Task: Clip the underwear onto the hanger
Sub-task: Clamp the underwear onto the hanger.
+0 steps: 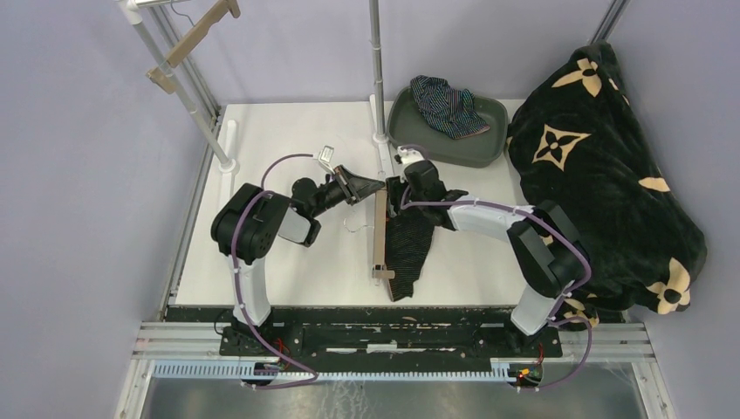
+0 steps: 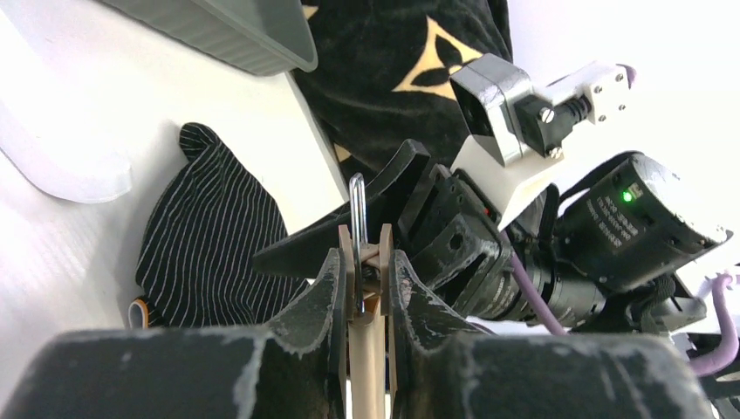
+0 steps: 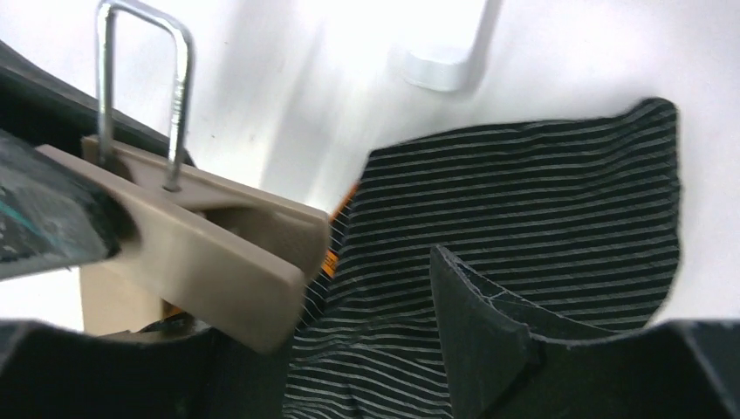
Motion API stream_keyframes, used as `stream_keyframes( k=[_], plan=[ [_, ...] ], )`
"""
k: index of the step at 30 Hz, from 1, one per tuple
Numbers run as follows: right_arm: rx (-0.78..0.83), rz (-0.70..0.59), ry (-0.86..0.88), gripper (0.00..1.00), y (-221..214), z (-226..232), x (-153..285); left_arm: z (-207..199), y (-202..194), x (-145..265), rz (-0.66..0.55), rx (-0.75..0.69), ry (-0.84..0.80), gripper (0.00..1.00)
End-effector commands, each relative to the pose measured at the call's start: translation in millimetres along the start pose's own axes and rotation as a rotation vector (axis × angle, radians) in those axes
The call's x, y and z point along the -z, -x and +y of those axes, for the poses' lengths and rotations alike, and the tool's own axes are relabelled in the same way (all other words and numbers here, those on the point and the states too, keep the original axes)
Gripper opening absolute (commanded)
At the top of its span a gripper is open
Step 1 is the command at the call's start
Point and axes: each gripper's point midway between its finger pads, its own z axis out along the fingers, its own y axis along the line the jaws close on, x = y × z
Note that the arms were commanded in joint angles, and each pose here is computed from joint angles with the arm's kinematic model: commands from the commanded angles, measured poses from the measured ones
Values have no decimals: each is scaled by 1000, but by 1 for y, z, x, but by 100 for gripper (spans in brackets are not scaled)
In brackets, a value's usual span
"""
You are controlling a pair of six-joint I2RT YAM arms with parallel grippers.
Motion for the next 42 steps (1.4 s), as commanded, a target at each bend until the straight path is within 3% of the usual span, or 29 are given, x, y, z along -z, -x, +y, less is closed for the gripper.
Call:
stream_keyframes(
  k=[1, 12, 14, 18, 21, 32, 36, 39, 42],
  plan=[
    [24, -91, 5, 62, 28, 15, -17, -13, 13, 3, -54, 3, -53, 3],
    [20, -69, -68, 51, 11, 3, -39, -8, 16, 8, -62, 23, -54, 3],
    [16, -65, -89, 44, 10, -1, -40, -7, 17, 9, -64, 24, -51, 3],
    [19, -63, -141, 9, 10, -10, -40, -5, 19, 12, -71, 26, -45, 3],
    [8, -85, -181, 2, 13, -18, -33, -3, 20, 15, -75, 26, -41, 3],
    [-241, -284, -397, 0, 38, -85, 44, 2, 18, 19, -67, 28, -32, 3],
    [-281, -210, -515, 2, 23, -101, 69, 6, 16, 18, -55, 31, -30, 3],
    [-288, -89, -550, 14, -3, -104, 74, 9, 14, 17, -44, 33, -30, 3],
    [-280, -78, -575, 22, -9, -109, 80, 13, 12, 16, -37, 35, -25, 3]
  ],
)
